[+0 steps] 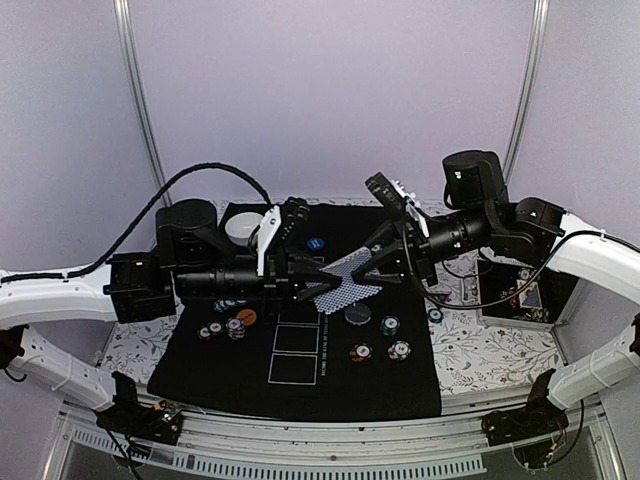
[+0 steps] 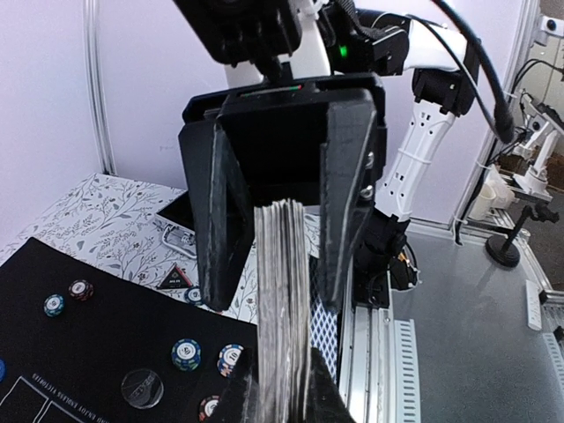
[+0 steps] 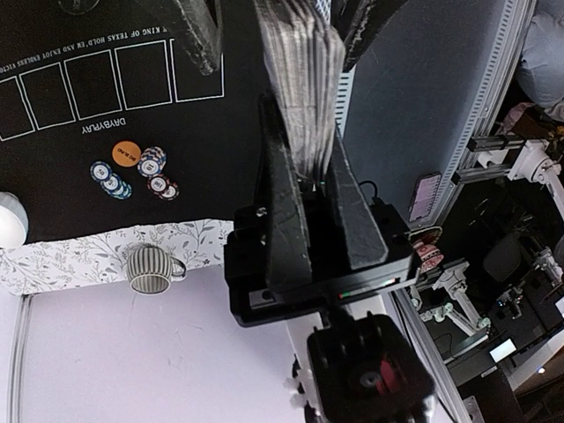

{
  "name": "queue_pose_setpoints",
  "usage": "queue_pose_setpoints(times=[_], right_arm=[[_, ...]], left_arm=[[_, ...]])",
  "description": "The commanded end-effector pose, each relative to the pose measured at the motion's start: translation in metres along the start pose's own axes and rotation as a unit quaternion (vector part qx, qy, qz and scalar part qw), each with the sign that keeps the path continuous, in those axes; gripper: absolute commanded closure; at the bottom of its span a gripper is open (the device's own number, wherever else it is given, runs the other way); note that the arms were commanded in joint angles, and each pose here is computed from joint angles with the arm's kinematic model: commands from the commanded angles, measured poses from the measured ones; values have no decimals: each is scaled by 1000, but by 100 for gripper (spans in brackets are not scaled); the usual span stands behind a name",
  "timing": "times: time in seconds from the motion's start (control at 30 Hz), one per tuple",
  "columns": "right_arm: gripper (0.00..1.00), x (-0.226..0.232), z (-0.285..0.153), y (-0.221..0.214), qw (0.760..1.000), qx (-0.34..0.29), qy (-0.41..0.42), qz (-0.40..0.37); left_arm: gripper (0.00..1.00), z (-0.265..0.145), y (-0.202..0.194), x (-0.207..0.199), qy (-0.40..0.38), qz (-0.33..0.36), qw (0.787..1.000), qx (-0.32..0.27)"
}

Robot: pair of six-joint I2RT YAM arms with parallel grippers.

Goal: Distribute texas hold em gaming equipment
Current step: Pass from the left arm to the right, then pass from the right arm to the left

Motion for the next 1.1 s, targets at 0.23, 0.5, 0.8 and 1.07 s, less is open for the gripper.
queue_pose_setpoints(times=[0.23, 0.5, 0.8, 1.07], right_arm=[[83, -3, 8, -1, 1000, 7, 14, 12], [98, -3, 2, 6, 1000, -1, -10, 13], [99, -5, -7, 33, 996, -34, -44, 76], [99, -28, -10, 31, 975, -42, -96, 198]], left_arm=[[100, -8, 13, -11, -29, 18, 999, -25], [79, -12, 12, -8, -12, 39, 999, -26], [11, -30, 6, 7, 82, 112, 990, -35], [5, -48, 9, 13, 166, 209, 963, -34]])
Point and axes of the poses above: each gripper's point midway between its finger pads, its own z axis out along the fingers, its own x axis along the line the jaws close on, y = z × x, the point moved 6 cm from there along -z, back along the fingers, and after that the axes turned 4 degrees about -z, right-handed, at the moved point
